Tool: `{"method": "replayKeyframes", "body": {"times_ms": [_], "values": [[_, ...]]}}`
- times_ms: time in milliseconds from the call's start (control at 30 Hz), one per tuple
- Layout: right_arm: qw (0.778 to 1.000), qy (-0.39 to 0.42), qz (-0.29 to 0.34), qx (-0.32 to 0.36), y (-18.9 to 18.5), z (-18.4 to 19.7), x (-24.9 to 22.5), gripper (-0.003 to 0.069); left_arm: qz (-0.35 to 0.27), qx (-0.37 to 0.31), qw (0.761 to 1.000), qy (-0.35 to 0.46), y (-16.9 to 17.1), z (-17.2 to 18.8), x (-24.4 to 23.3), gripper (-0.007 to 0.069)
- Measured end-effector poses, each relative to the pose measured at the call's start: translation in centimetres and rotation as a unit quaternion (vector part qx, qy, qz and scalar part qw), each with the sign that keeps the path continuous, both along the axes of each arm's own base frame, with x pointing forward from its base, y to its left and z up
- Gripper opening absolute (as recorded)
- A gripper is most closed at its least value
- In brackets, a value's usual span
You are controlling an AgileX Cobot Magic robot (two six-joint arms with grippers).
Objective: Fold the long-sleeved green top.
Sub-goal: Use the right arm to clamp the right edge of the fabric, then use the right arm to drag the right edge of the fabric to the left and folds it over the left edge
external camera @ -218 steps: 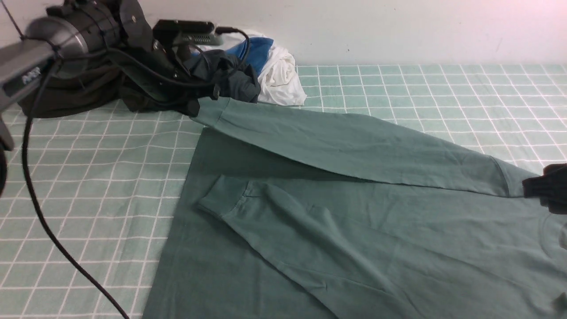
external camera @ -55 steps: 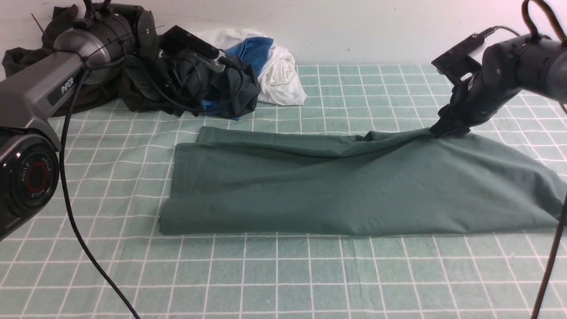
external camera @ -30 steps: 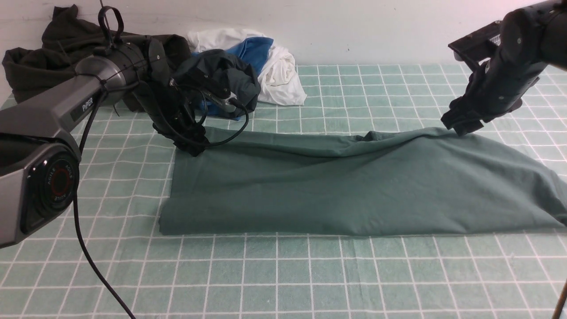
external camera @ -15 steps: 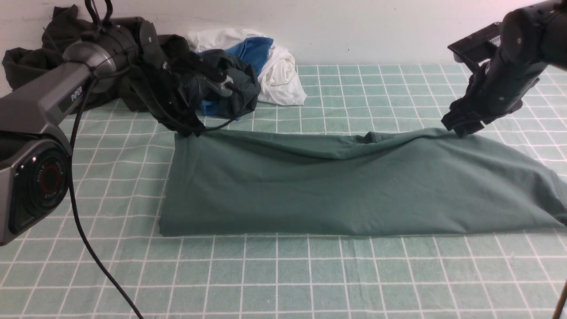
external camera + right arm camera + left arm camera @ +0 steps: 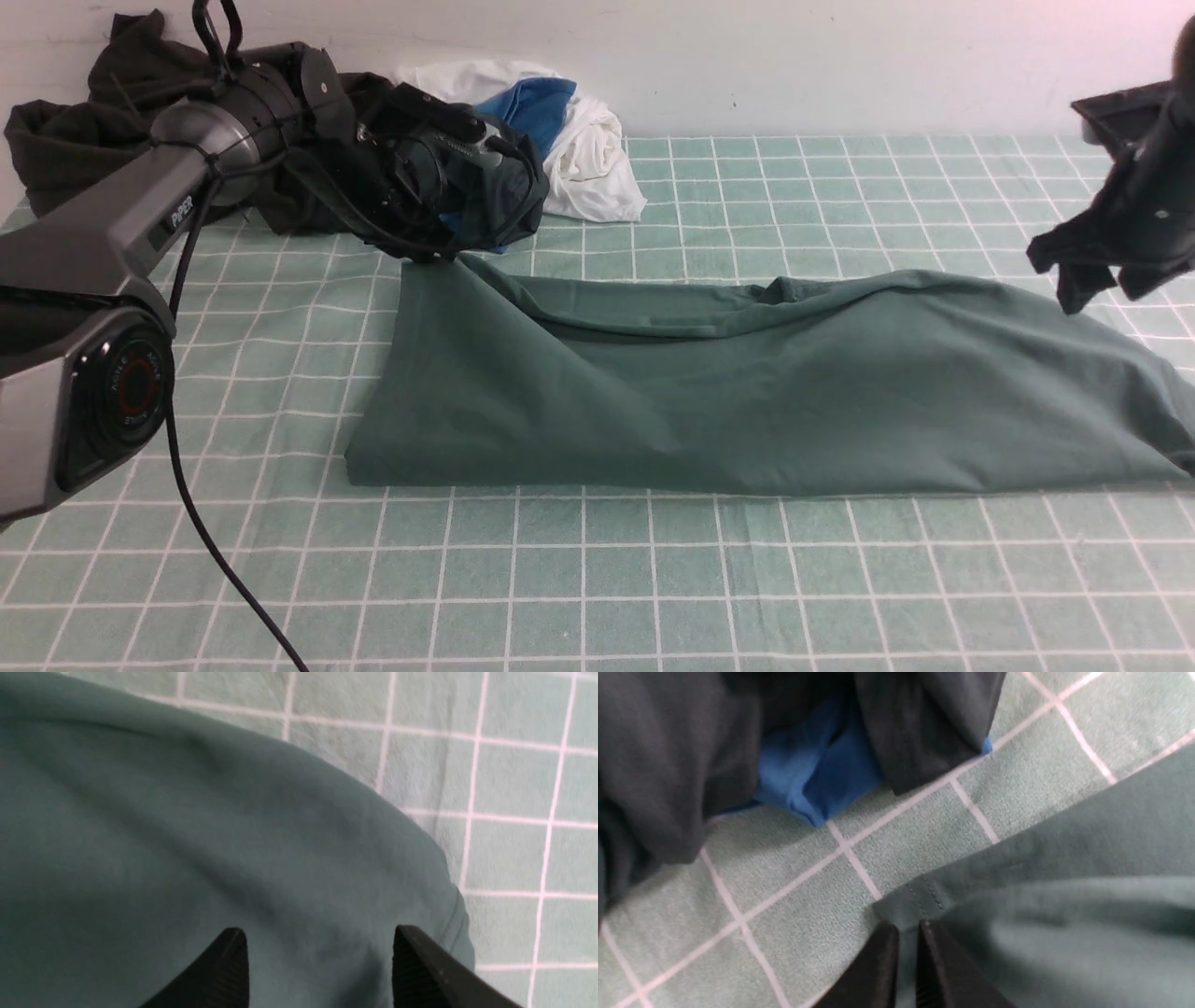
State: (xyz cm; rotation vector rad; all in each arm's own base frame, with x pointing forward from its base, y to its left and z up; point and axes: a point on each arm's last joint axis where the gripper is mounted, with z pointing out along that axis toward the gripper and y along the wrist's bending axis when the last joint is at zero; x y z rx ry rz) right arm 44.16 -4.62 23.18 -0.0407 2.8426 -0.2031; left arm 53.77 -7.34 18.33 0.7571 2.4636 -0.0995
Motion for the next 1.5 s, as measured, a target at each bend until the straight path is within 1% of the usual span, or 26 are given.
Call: {"method": "replayKeyframes", "body": {"times_ms": [67, 133, 167, 200, 233, 300, 333, 367, 500, 700, 733, 867, 900, 933, 967, 1000, 1033, 1067, 1100, 1133, 1200, 1233, 1300, 1367, 1433, 1500], "values": [[1.0, 0.008, -0.01, 0.006, -0.6, -0.2, -0.3, 0.0393, 0.001, -0.001, 1.0, 0.001, 0.1, 0.0, 0.0, 0.0122], [0.999, 0.034, -0.035, 0.014, -2.3, -1.0, -1.1, 0.0393, 0.01, -0.005, 1.0, 0.001, 0.7, 0.3, 0.0, 0.0233], [0.999, 0.035, -0.037, 0.014, -2.4, -1.1, -1.1, 0.0393, 0.01, -0.005, 1.0, 0.002, 0.7, 0.3, 0.0, 0.0242], [0.998, 0.045, -0.05, 0.017, -3.2, -1.6, -1.5, 0.0393, 0.017, -0.008, 1.0, 0.009, 1.0, 0.7, -0.1, 0.0304], [0.997, 0.048, -0.054, 0.017, -3.4, -1.7, -1.7, 0.0393, 0.019, -0.009, 1.0, 0.011, 1.2, 0.7, -0.1, 0.0312], [0.995, 0.064, -0.077, 0.022, -4.9, -2.7, -2.5, 0.0393, 0.024, -0.013, 0.999, 0.032, 1.5, 1.4, -0.4, 0.0382], [0.994, 0.066, -0.079, 0.022, -5.0, -2.8, -2.6, 0.0393, 0.023, -0.013, 0.999, 0.035, 1.5, 1.5, -0.4, 0.0389], [0.992, 0.077, -0.094, 0.025, -6.0, -3.5, -3.2, 0.0396, 0.021, -0.013, 0.998, 0.052, 1.5, 1.9, -0.8, 0.041], [0.988, 0.087, -0.12, 0.031, -7.7, -4.8, -4.3, 0.0413, 0.017, -0.018, 0.997, 0.076, 1.4, 2.1, -1.2, 0.0415], [0.986, 0.089, -0.135, 0.034, -8.8, -6.3, -4.6, 0.0438, 0.02, -0.036, 0.994, 0.097, 1.0, 2.1, -1.5, 0.0361], [0.985, 0.093, -0.137, 0.041, -8.7, -7.2, -4.4, 0.044, 0.019, -0.035, 0.994, 0.107, 1.0, 2.0, -1.7, 0.0334], [0.985, 0.098, -0.128, 0.058, -8.6, -7.9, -4.2, 0.0416, 0.017, -0.035, 0.992, 0.117, 1.0, 1.9, -1.9, 0.0276], [0.986, 0.098, -0.12, 0.066, -8.5, -8.0, -4.2, 0.0388, 0.016, -0.034, 0.992, 0.119, 1.0, 1.9, -1.9, 0.0242], [0.986, 0.098, -0.119, 0.07, -8.4, -8.1, -4.2, 0.0375, 0.016, -0.034, 0.992, 0.119, 1.0, 2.0, -1.9, 0.0237], [0.987, 0.097, -0.106, 0.073, -8.4, -8.0, -4.0, 0.0309, 0.016, -0.034, 0.992, 0.118, 1.0, 2.1, -1.9, 0.0193], [0.987, 0.097, -0.102, 0.075, -8.3, -8.0, -4.0, 0.0278, 0.016, -0.033, 0.992, 0.117, 1.1, 2.2, -2.0, 0.017], [0.987, 0.097, -0.096, 0.078, -8.3, -7.9, -4.0, 0.0197, 0.016, -0.03, 0.993, 0.113, 1.1, 2.6, -2.0, 0.0134], [0.987, 0.098, -0.096, 0.078, -8.2, -7.9, -4.0, 0.016, 0.016, -0.027, 0.993, 0.111, 1.2, 2.8, -2.1, 0.011], [0.988, 0.097, -0.093, 0.075, -8.3, -7.7, -3.9, 0.0094, 0.016, -0.023, 0.994, 0.104, 1.3, 3.4, -2.2, 0.008], [0.989, 0.096, -0.093, 0.07, -8.4, -7.5, -3.9, 0.0062, 0.016, -0.02, 0.995, 0.099, 1.3, 3.9, -2.3, 0.005], [0.99, 0.09, -0.096, 0.06, -8.6, -6.8, -3.8, 0.0048, 0.017, -0.016, 0.996, 0.087, 1.4, 5.1, -2.5, 0.0022], [0.991, 0.075, -0.103, 0.043, -8.9, -5.3, -3.7, 0.0047, 0.017, -0.012, 0.997, 0.075, 1.5, 6.3, -2.8, 0.0006], [0.993, 0.047, -0.108, 0.02, -9.2, -2.8, -3.6, 0.0047, 0.018, -0.007, 0.998, 0.06, 1.7, 7.7, -3.1, 0.0], [0.994, -0.009, -0.111, -0.007, -9.1, 1.9, -3.6, 0.0047, 0.018, 0.002, 0.999, 0.04, 1.9, 9.8, -3.8, -0.0004], [0.993, -0.066, -0.099, -0.021, -8.0, 6.6, -3.9, 0.0047, 0.02, 0.009, 1.0, 0.021, 2.1, 11.6, -4.4, -0.0004], [0.991, -0.111, -0.074, -0.024, -6.0, 10.1, -4.1, 0.0047, 0.021, 0.013, 1.0, 0.005, 2.2, 13.2, -5.0, -0.0004]]}}
